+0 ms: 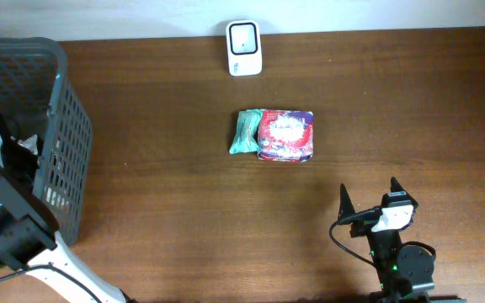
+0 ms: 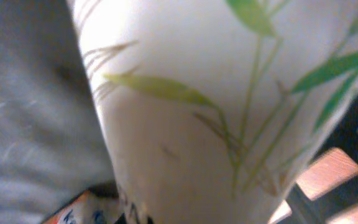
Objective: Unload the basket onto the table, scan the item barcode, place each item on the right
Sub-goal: 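Reach the left gripper into the basket and grasp the cream tube, then place the cream tube on the table left of the green pouch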
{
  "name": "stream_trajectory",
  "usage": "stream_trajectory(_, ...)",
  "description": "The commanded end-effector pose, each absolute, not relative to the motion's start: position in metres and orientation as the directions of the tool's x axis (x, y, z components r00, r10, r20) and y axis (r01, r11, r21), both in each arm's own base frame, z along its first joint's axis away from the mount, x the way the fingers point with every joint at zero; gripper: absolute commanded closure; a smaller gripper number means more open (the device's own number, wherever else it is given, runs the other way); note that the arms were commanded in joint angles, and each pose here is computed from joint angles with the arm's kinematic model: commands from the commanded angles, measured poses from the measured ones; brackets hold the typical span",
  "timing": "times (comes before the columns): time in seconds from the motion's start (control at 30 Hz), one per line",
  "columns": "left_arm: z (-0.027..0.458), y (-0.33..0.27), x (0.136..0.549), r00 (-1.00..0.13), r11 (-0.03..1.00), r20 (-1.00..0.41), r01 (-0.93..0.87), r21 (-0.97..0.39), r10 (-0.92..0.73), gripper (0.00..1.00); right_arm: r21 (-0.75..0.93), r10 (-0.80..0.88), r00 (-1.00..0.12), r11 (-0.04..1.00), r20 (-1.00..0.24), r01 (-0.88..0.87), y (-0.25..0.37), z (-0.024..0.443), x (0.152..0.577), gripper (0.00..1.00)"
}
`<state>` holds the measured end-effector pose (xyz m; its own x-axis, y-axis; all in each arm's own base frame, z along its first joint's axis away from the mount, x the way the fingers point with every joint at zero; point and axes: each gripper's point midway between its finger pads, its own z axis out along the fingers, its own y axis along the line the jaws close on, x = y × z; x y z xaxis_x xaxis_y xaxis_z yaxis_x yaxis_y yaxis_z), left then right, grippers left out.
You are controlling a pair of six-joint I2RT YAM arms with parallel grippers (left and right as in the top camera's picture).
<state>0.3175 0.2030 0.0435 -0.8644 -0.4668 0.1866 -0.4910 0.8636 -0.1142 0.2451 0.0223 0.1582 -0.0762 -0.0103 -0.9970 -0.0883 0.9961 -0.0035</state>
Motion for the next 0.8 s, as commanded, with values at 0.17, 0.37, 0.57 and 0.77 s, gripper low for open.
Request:
stream_trajectory(0.17,0.231,0.237,0.372,-0.758,0.79,-0.226,-0.599,-0.132,-0.612,1.0,-0.004,-0.011,-0.082,0.997,-0.997,-0.08,0.02,0.155,0.245,0.01)
stream_trajectory(0.37,0.372,0.188,0.375,-0.62,0.834,-0.559,-0.428,-0.347,-0.551,1.0,-0.004,-0.011,-0.081,0.997,-0.997,-0.08,0.02,0.155,0.245,0.01)
stream_trajectory(0.57,0.431,0.117,0.364,-0.595,0.882,-0.661,-0.204,-0.425,-0.457,1.0,-0.004,-0.011,-0.082,0.997,-0.997,-0.08,0.02,0.155,0.245,0.01)
stream_trajectory(0.77,0.418,0.008,0.381,-0.74,0.88,-0.604,0.034,-0.473,-0.296,1.0,-0.004,-0.011,-0.082,0.997,-0.997,-0.08,0.02,0.155,0.245,0.01)
